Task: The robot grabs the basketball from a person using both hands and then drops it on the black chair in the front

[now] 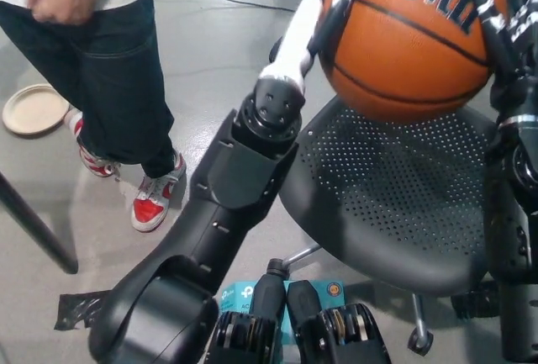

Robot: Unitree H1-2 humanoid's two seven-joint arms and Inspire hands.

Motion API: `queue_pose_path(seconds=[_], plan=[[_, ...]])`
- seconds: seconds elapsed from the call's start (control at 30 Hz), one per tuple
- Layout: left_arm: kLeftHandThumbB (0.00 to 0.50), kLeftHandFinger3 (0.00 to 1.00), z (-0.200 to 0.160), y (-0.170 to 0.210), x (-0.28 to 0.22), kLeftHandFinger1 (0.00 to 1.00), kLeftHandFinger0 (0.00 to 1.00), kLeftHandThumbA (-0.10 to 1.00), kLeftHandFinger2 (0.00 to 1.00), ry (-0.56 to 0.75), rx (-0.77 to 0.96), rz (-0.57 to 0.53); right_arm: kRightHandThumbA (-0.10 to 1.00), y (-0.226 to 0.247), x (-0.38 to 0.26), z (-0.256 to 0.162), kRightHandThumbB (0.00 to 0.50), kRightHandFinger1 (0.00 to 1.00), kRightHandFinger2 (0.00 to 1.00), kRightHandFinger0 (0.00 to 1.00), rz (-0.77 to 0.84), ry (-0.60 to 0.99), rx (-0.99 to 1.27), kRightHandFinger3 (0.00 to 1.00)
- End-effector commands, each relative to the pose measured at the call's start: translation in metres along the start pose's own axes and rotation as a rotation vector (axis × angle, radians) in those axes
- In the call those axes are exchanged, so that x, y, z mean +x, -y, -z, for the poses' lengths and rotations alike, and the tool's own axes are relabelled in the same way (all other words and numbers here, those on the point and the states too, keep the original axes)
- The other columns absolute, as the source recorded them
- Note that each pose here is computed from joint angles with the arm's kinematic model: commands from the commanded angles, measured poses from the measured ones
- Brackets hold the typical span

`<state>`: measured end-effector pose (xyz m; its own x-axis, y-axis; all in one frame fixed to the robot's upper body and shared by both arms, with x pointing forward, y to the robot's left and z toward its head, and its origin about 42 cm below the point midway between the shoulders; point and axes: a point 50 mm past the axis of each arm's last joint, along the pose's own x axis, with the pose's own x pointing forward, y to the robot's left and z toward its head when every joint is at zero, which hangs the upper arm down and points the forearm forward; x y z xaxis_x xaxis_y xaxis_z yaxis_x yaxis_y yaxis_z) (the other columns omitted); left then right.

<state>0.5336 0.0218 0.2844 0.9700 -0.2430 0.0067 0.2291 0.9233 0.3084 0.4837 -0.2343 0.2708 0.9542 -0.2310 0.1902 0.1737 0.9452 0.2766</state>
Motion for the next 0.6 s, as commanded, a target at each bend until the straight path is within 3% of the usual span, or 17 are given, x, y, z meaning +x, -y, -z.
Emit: queue_pose_path(seconds=[0.0,0.1,0.2,0.37,0.43,0.57], plan=[[0.234,1.0,-0.102,0.068,0.005,1.0,1.0,1.0,1.0,0.306,-0.072,0.241,1.0,-0.062,0.03,-0.045,0.152,1.0,1.0,1.0,-0.211,0.085,0.128,1.0],[0.226,1.0,-0.096,0.072,0.009,1.0,1.0,1.0,1.0,0.271,-0.065,0.241,1.0,-0.058,0.036,-0.035,0.126,1.0,1.0,1.0,-0.193,0.075,0.14,1.0],[0.254,1.0,-0.092,0.073,0.012,1.0,1.0,1.0,1.0,0.253,-0.028,0.243,1.0,-0.054,0.04,-0.03,0.133,1.0,1.0,1.0,-0.206,0.069,0.123,1.0],[0.254,1.0,-0.091,0.071,0.014,1.0,1.0,1.0,1.0,0.244,-0.033,0.253,1.0,-0.052,0.042,-0.028,0.14,1.0,1.0,1.0,-0.231,0.057,0.11,1.0],[0.307,1.0,-0.085,0.038,0.02,1.0,1.0,1.0,1.0,0.203,-0.044,0.196,1.0,-0.016,0.058,-0.045,0.165,1.0,1.0,1.0,-0.162,0.044,0.039,1.0],[0.301,1.0,-0.082,0.027,0.022,1.0,1.0,1.0,1.0,0.195,-0.061,0.18,1.0,-0.002,0.064,-0.05,0.153,1.0,1.0,1.0,-0.142,0.057,0.007,1.0]])
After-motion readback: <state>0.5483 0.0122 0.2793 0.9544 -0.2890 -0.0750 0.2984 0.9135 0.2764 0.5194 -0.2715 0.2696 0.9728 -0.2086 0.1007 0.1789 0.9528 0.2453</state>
